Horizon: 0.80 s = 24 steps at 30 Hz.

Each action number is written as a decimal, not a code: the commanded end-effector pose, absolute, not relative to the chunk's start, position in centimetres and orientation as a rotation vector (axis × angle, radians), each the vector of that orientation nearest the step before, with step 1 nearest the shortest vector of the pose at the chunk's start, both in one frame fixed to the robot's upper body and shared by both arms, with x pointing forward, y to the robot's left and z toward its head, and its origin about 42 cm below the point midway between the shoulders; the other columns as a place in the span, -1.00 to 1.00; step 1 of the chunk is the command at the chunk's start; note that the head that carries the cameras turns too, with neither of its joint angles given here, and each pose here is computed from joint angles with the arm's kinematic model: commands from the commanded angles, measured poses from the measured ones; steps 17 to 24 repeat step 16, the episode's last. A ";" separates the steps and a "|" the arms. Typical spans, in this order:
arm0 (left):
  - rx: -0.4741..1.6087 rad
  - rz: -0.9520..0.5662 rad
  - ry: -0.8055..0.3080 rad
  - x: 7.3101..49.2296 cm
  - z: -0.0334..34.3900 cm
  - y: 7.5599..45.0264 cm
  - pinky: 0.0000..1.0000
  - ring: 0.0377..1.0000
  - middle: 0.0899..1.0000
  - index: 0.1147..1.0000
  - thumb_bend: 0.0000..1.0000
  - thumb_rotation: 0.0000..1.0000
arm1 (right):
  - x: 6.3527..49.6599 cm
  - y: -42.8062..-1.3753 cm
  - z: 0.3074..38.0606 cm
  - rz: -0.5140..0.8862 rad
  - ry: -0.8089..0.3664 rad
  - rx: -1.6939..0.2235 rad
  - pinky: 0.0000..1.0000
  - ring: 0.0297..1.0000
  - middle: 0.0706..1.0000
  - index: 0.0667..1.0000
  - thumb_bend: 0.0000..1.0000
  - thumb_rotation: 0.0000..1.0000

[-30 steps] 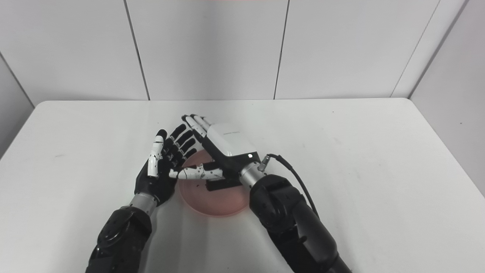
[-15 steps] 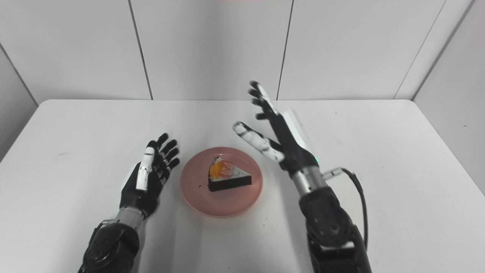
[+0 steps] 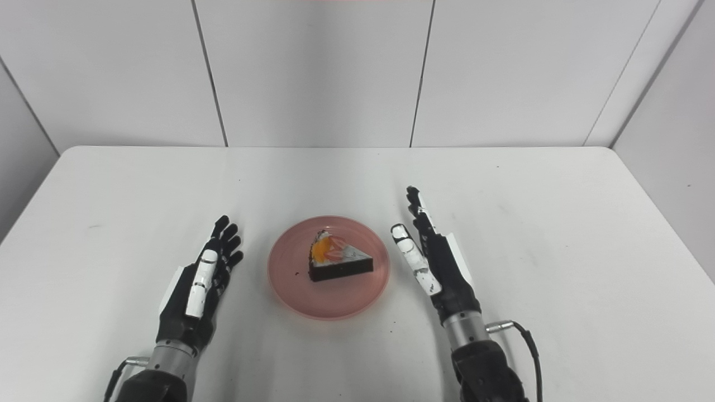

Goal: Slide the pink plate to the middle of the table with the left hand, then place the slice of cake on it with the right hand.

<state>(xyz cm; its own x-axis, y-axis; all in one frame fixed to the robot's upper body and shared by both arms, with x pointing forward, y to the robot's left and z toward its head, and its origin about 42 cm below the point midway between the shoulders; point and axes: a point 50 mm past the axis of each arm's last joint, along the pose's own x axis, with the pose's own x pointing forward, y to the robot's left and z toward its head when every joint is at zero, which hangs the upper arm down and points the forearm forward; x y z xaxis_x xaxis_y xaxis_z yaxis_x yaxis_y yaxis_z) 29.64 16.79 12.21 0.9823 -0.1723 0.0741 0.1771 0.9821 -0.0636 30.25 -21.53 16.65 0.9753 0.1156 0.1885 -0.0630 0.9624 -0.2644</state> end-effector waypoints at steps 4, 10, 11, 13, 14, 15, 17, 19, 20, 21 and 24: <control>-0.103 -0.159 -0.050 28.9 11.5 16.9 1.00 1.00 1.00 1.00 0.14 1.00 | 29.9 -21.5 15.7 0.062 -0.236 -0.209 1.00 1.00 1.00 1.00 -0.34 1.00; -0.096 -0.173 -0.031 28.6 10.8 16.8 1.00 1.00 1.00 1.00 0.11 1.00 | 30.1 -21.5 14.5 0.080 -0.192 -0.123 1.00 1.00 1.00 1.00 -0.36 1.00; -0.095 -0.175 -0.027 28.6 10.7 16.8 1.00 1.00 1.00 1.00 0.10 1.00 | 30.1 -21.5 14.3 0.081 -0.193 -0.115 1.00 1.00 1.00 1.00 -0.38 1.00; -0.096 -0.177 -0.022 28.6 10.4 17.0 1.00 1.00 1.00 1.00 0.11 1.00 | 30.1 -21.5 13.9 0.084 -0.189 -0.098 1.00 1.00 1.00 1.00 -0.39 1.00; -0.096 -0.178 -0.022 28.7 10.4 17.0 1.00 1.00 1.00 1.00 0.11 1.00 | 30.1 -21.5 13.7 0.084 -0.186 -0.093 1.00 1.00 1.00 1.00 -0.39 1.00; -0.098 -0.180 -0.023 28.7 10.4 17.1 1.00 1.00 1.00 1.00 0.11 1.00 | 30.1 -21.5 13.5 0.084 -0.184 -0.089 1.00 1.00 1.00 1.00 -0.40 1.00; -0.099 -0.182 -0.023 28.6 10.4 17.1 1.00 1.00 1.00 1.00 0.11 1.00 | 30.0 -21.5 13.4 0.085 -0.182 -0.086 1.00 1.00 1.00 1.00 -0.40 1.00; -0.099 -0.182 -0.023 28.6 10.4 17.1 1.00 1.00 1.00 1.00 0.11 1.00 | 30.0 -21.5 13.4 0.085 -0.182 -0.086 1.00 1.00 1.00 1.00 -0.40 1.00; -0.099 -0.182 -0.023 28.6 10.4 17.1 1.00 1.00 1.00 1.00 0.11 1.00 | 30.0 -21.5 13.4 0.085 -0.182 -0.086 1.00 1.00 1.00 1.00 -0.40 1.00; -0.099 -0.182 -0.023 28.6 10.4 17.1 1.00 1.00 1.00 1.00 0.11 1.00 | 30.0 -21.5 13.4 0.085 -0.182 -0.086 1.00 1.00 1.00 1.00 -0.40 1.00; -0.099 -0.182 -0.023 28.6 10.4 17.1 1.00 1.00 1.00 1.00 0.11 1.00 | 30.0 -21.5 13.4 0.085 -0.182 -0.086 1.00 1.00 1.00 1.00 -0.40 1.00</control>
